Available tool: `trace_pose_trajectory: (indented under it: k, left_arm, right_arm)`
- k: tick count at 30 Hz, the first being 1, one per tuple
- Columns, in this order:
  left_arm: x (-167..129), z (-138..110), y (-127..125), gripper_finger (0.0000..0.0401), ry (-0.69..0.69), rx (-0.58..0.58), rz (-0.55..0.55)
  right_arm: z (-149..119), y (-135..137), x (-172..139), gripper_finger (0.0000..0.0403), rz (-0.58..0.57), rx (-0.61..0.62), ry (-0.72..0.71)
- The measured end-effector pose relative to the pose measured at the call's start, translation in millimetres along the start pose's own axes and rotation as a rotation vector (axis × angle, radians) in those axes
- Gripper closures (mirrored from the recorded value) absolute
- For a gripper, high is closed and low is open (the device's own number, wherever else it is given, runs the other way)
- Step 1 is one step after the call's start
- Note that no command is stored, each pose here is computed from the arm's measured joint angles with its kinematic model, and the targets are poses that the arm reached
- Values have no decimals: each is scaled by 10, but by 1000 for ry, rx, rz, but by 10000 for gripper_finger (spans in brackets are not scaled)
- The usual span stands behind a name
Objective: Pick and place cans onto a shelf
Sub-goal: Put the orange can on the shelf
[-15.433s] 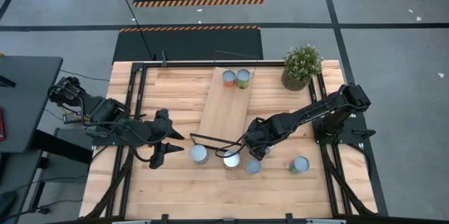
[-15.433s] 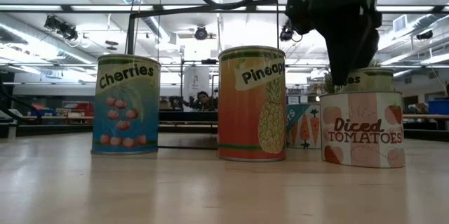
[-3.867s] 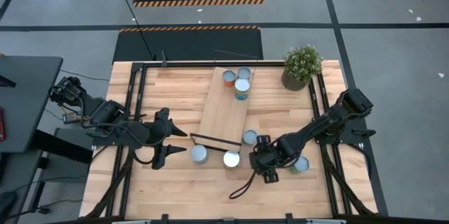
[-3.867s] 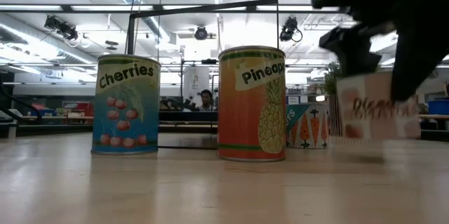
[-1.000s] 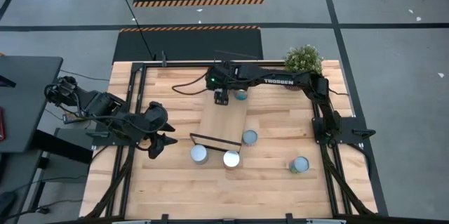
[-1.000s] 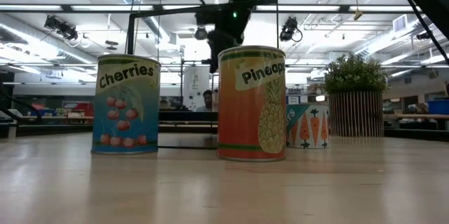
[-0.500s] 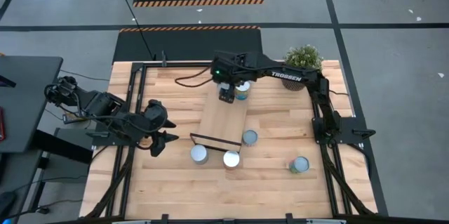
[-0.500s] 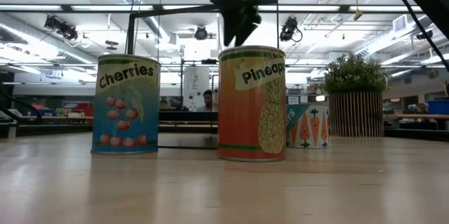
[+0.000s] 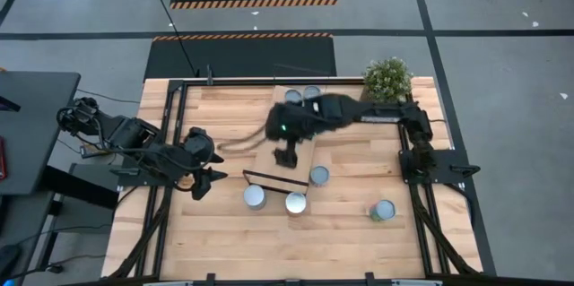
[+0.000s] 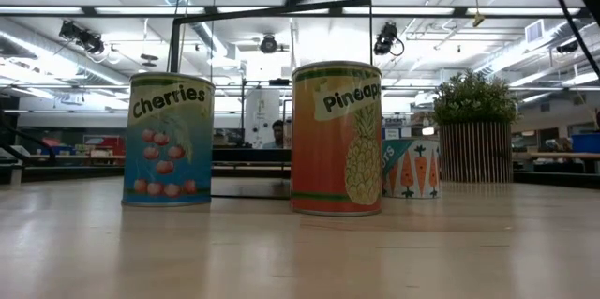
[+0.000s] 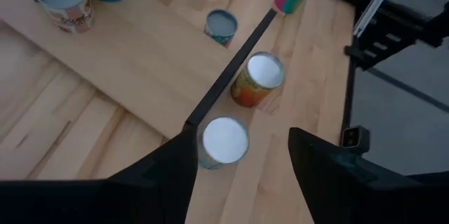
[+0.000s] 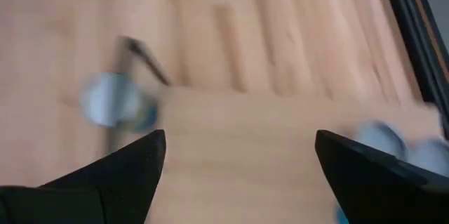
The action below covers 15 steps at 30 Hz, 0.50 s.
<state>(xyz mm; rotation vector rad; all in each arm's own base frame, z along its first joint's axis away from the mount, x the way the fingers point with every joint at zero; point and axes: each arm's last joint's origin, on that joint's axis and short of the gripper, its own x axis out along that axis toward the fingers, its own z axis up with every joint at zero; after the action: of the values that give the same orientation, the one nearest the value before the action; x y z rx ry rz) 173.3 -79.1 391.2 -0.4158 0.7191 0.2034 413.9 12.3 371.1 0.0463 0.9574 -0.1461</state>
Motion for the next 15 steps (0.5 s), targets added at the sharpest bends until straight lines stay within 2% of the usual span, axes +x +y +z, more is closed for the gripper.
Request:
trace_pose_trajectory:
  k: [4,7,10,15]
  left_arm:
    - [-1,-15,14,175,14,9,14]
    - [-1,-15,15,175,15,20,15]
    - [-1,-15,15,175,15,22,15]
    - [-1,-14,14,175,14,19,13]
  right_arm:
    - [-25,416,-219,28,74,-149,-86]
    - [-89,673,-298,28,177,-239,-90]
    - [-175,889,-296,28,293,-304,-70]
    - [-395,1203,-168,28,342,-446,1]
